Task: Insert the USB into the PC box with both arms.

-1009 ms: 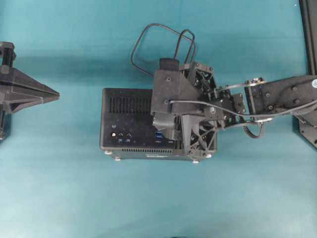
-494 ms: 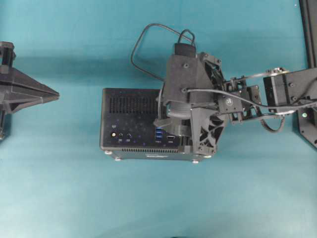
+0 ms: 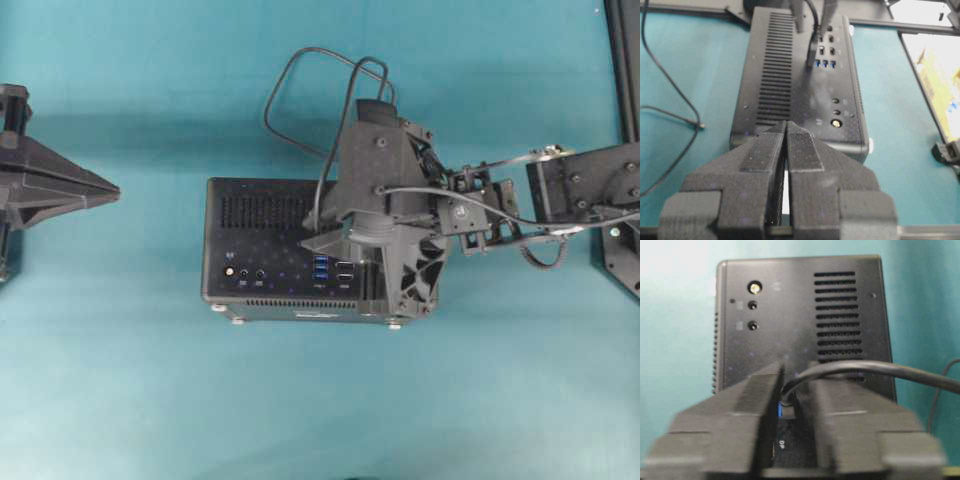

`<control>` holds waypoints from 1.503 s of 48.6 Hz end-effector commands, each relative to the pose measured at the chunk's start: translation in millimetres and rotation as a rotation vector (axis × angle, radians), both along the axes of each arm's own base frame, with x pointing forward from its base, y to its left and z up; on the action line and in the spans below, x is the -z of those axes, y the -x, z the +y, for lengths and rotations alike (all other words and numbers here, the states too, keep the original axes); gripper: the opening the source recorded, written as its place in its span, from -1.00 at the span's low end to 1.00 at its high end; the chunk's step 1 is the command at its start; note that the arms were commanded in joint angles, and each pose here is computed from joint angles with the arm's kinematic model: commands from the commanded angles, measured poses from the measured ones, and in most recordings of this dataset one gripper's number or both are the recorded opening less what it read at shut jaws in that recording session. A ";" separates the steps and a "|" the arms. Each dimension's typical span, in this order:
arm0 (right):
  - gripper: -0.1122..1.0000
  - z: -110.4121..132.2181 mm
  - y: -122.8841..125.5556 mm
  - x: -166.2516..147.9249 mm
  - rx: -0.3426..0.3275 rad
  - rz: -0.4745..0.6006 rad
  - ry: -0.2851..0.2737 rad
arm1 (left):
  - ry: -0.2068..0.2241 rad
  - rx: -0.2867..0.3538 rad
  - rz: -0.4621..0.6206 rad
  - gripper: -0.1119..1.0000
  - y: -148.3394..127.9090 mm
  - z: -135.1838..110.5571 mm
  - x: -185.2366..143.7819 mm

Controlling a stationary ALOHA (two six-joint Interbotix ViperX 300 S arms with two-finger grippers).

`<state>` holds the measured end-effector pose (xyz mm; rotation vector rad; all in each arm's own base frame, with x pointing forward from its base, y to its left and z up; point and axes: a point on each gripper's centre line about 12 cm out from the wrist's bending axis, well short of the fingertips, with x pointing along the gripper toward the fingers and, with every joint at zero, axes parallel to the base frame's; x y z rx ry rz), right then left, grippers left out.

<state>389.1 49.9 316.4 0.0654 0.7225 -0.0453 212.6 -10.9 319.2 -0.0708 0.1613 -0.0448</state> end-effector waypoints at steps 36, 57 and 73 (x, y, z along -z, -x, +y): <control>-0.62 -6.3 3.9 -7.3 0.021 -0.025 -0.033 | 0.036 -0.005 -0.021 -0.80 -2.0 -0.1 -8.1; -0.61 6.9 4.5 -8.2 0.000 -0.029 -0.069 | 0.037 -0.005 -0.032 -0.80 -2.3 -0.1 -12.5; -0.02 -3.1 7.5 -17.5 0.023 -0.057 -0.074 | 0.034 -0.004 -0.043 -0.80 -2.1 -0.1 -14.0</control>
